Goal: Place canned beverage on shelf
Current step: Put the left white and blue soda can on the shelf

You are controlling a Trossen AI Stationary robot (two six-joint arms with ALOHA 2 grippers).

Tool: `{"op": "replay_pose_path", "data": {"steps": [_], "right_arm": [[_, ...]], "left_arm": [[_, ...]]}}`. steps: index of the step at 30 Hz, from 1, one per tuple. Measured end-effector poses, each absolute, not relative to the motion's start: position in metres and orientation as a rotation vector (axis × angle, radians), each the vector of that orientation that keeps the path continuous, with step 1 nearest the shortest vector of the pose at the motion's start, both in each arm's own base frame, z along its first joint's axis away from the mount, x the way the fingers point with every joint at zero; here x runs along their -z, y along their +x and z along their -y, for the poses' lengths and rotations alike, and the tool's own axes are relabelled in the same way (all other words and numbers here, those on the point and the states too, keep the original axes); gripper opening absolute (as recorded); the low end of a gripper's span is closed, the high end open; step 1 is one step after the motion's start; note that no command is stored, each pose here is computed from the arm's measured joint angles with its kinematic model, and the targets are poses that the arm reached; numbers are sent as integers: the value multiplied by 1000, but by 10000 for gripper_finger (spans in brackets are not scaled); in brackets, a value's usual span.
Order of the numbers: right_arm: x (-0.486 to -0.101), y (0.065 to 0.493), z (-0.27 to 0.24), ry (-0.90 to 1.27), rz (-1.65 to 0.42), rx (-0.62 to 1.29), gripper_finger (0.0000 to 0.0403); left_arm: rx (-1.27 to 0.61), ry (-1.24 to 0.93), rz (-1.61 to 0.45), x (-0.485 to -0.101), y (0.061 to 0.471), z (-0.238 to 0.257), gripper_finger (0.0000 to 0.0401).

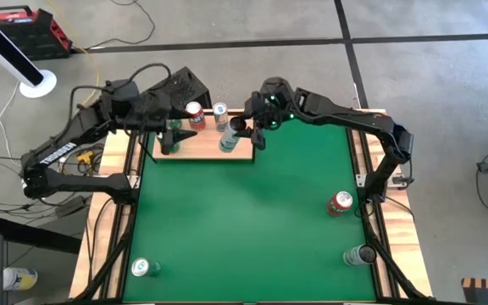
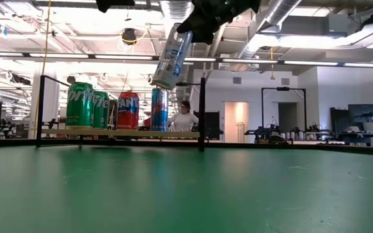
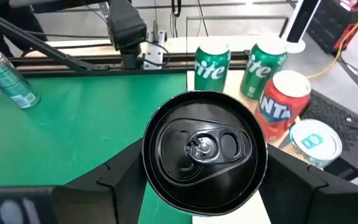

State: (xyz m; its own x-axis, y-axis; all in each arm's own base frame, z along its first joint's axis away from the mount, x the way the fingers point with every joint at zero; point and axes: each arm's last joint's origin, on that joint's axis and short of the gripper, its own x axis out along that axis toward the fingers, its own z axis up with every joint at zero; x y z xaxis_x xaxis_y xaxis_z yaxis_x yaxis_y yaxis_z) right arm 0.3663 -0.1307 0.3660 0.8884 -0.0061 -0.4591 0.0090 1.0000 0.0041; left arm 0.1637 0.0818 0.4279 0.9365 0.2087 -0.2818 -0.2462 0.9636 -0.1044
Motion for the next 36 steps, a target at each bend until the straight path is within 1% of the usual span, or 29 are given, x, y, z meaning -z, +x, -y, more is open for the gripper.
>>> {"op": "replay_pose_path", "data": {"steps": [8, 12, 15, 18, 21, 23, 30, 36], "right_arm": [[-362, 358, 144, 54, -531, 51, 273], [-359, 354, 158, 25, -556, 153, 273], [-354, 354, 173, 5, -554, 194, 273], [-344, 364, 186, 6, -547, 226, 273], [-332, 374, 197, 38, -623, 225, 273], [-333, 381, 207, 33, -632, 249, 273], [-333, 389, 232, 51, -771, 263, 273], [-328, 389, 249, 61, -774, 273, 273]], "left_arm": [[-254, -196, -189, -398, 165, -81, 283], [-285, -205, -146, -388, 163, -81, 283], [-293, -211, -118, -383, 164, -81, 283], [-293, -217, -96, -380, 166, -83, 283], [-292, -218, -85, -379, 168, -84, 283], [-292, -222, -92, -378, 168, -84, 283], [-285, -231, -92, -378, 168, -83, 283], [-284, -233, -95, -377, 168, -83, 283]]}}
